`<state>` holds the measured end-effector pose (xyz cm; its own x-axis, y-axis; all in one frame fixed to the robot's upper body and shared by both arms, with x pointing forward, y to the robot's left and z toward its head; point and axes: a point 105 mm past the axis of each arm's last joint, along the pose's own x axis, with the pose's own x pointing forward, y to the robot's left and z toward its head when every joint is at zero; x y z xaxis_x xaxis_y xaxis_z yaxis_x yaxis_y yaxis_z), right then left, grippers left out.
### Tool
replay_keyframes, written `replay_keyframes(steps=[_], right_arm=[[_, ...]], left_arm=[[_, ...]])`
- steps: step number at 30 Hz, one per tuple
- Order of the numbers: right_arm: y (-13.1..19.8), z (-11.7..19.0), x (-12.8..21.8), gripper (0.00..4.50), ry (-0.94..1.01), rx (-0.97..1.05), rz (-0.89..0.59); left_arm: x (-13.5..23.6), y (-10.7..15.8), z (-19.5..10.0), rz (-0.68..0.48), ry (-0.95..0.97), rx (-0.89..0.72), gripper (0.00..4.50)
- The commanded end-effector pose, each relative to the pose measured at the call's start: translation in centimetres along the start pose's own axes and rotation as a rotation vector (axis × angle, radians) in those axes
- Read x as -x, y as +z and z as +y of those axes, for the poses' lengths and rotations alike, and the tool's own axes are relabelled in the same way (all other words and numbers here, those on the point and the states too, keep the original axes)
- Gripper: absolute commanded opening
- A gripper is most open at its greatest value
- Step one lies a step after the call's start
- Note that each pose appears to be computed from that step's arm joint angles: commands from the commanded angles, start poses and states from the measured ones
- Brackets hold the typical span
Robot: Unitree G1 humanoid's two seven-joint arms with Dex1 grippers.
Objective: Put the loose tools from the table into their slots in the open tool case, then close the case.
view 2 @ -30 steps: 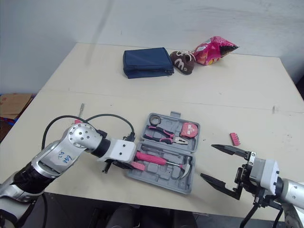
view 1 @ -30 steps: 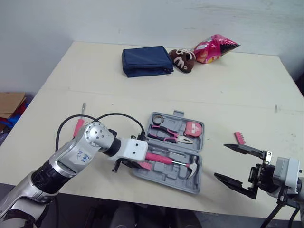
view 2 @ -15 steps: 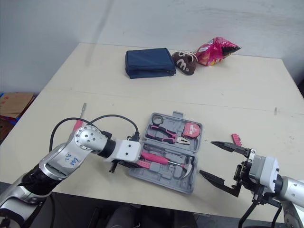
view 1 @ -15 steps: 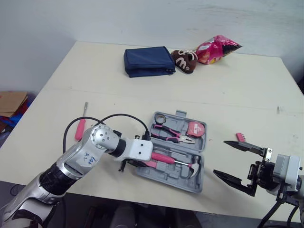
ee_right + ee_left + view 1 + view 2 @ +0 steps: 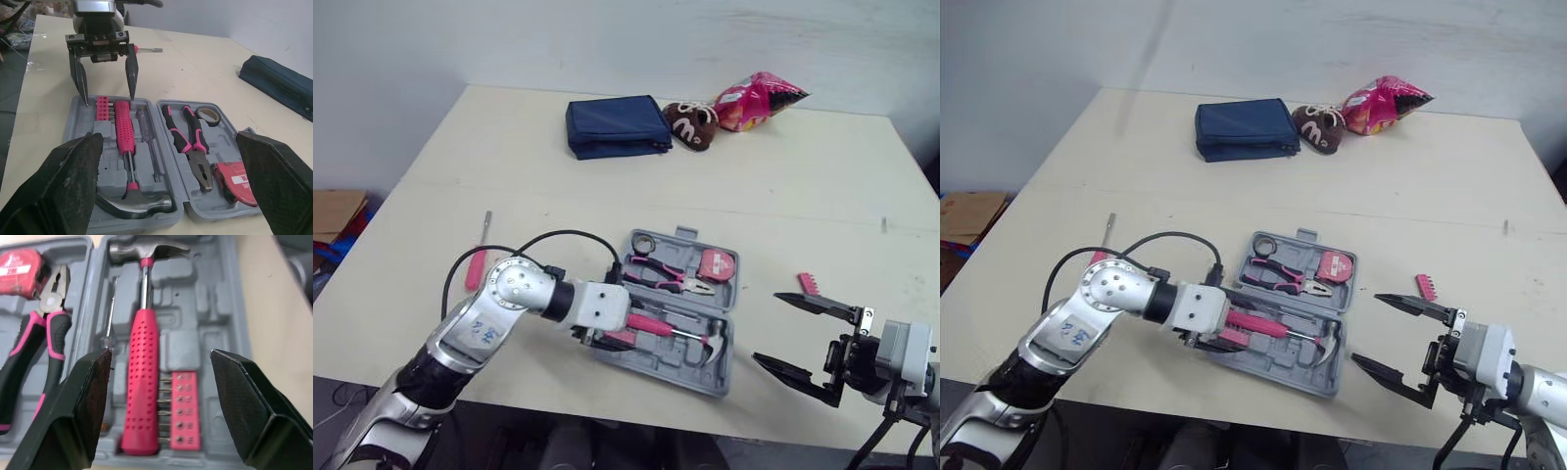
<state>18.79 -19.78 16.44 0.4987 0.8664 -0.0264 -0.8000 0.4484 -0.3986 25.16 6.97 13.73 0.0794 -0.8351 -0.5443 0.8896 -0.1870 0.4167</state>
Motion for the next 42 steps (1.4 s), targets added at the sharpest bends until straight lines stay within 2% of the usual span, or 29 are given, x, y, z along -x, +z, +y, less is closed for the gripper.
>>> replay_keyframes(steps=[1,3,4,8,9,15,23,29,34,36,37,40,42], right_arm=[[1.0,-0.3,0.1,4.50,-0.001,0.031,-0.019],[0.9,-0.4,0.1,4.50,-0.003,0.029,-0.021],[0.8,-0.4,0.1,4.50,-0.003,0.028,-0.022],[0.3,-0.4,0.4,4.50,-0.008,0.025,-0.019],[0.3,-0.4,0.4,4.50,-0.009,0.024,-0.018],[0.0,-0.4,0.6,4.50,-0.015,0.023,-0.011],[0.1,-0.5,0.6,4.50,-0.023,0.032,-0.006],[0.0,-0.7,0.6,4.50,-0.031,0.036,-0.008],[-0.1,-0.7,0.5,4.50,-0.036,0.037,-0.012],[-0.1,-0.7,0.5,4.50,-0.039,0.038,-0.012],[0.0,-0.7,0.6,4.50,-0.044,0.041,-0.010],[0.0,-1.2,1.2,4.50,-0.085,0.054,0.015],[0.0,-1.5,1.9,4.50,-0.118,0.058,0.034]], left_arm=[[1.4,0.8,0.4,-0.093,0.049,-0.015,3.04],[1.7,0.7,0.5,-0.154,0.084,-0.001,2.47],[1.8,0.4,0.7,-0.162,0.105,0.021,2.02],[1.5,-1.8,0.2,-0.107,0.129,0.082,0.21],[1.5,-2.0,-0.1,-0.100,0.118,0.076,0.09],[1.2,-3.3,-0.2,-0.033,0.114,0.130,0.09],[0.6,-5.1,-2.0,0.084,0.022,0.180,0.09],[-0.1,-7.9,-3.7,0.260,-0.066,0.252,0.09],[-0.9,-8.9,-4.3,0.327,-0.099,0.307,0.09],[-1.3,-8.7,-3.7,0.303,-0.064,0.291,0.09],[-1.4,-8.2,-3.1,0.255,-0.035,0.279,0.09],[-0.8,-5.2,-0.9,0.004,0.075,0.225,0.09],[0.3,-4.2,-0.3,-0.105,0.123,0.219,0.09]])
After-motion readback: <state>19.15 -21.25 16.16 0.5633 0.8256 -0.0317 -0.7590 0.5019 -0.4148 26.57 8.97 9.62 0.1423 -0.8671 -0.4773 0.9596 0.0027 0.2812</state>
